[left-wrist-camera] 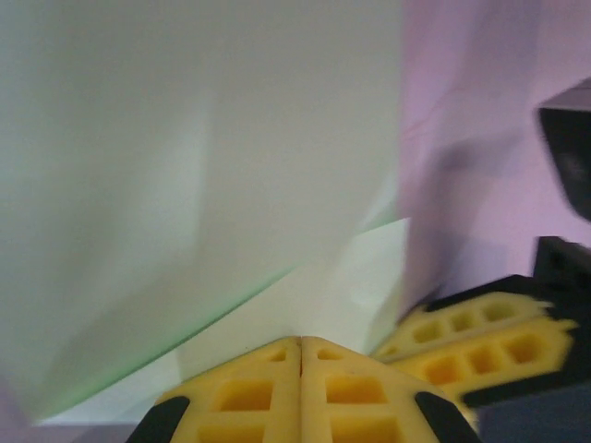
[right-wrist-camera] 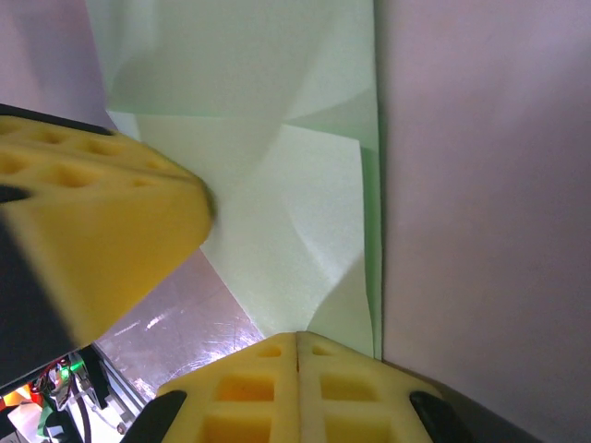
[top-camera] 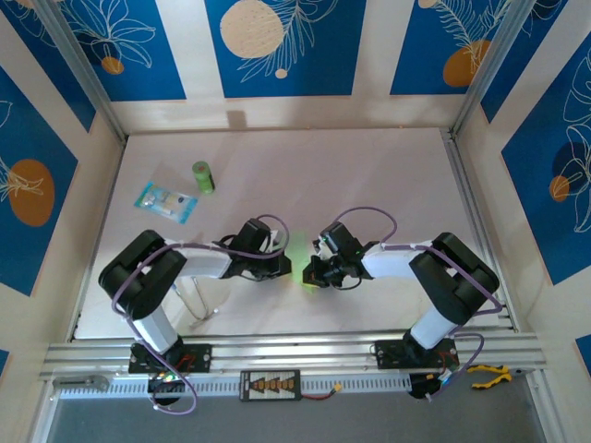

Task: Fold a paper plane with a square sheet of paper (pick it up from the middle)
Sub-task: Third fold the triangle at the center of the table.

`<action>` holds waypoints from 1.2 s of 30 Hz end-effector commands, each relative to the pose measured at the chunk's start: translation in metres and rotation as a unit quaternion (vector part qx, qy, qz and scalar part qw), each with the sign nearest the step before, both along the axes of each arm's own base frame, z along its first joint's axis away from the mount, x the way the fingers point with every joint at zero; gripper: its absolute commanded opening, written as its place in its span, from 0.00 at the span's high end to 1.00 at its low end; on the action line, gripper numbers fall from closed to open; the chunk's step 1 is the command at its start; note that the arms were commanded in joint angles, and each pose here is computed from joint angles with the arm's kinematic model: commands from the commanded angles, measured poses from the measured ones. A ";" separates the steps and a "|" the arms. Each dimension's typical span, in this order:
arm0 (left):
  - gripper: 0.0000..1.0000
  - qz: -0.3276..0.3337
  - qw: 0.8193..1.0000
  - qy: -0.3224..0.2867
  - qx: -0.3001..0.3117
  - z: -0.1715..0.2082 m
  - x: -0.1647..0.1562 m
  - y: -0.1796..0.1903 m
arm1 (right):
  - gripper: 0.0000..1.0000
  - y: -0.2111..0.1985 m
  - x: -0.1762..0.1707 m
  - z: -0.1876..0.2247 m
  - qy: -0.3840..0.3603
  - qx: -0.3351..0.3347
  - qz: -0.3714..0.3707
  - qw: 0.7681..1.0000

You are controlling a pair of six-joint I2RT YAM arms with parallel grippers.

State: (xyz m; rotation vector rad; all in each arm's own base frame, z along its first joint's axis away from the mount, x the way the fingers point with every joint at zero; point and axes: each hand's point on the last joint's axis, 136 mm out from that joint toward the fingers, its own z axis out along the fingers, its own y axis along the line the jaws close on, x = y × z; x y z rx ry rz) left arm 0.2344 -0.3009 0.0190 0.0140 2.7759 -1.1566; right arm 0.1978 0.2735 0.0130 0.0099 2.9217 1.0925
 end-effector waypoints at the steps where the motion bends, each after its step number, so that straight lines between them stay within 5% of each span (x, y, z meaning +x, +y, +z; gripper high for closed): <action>1: 0.96 0.013 0.999 0.010 0.027 -0.016 -0.003 0.013 | 0.98 -0.026 -0.019 -0.026 0.036 -0.066 -0.010 0.997; 24: 0.89 0.088 0.996 -0.020 -0.002 0.004 0.037 0.063 | 0.97 -0.023 -0.017 -0.014 0.013 -0.045 0.002 0.999; 29: 0.85 0.094 0.994 -0.051 -0.005 0.028 0.041 0.067 | 0.90 -0.013 0.003 0.019 -0.046 -0.013 0.005 0.999; 36: 0.79 0.082 0.994 -0.077 -0.002 0.050 0.039 0.069 | 0.70 -0.035 0.030 0.027 -0.072 -0.055 -0.034 0.995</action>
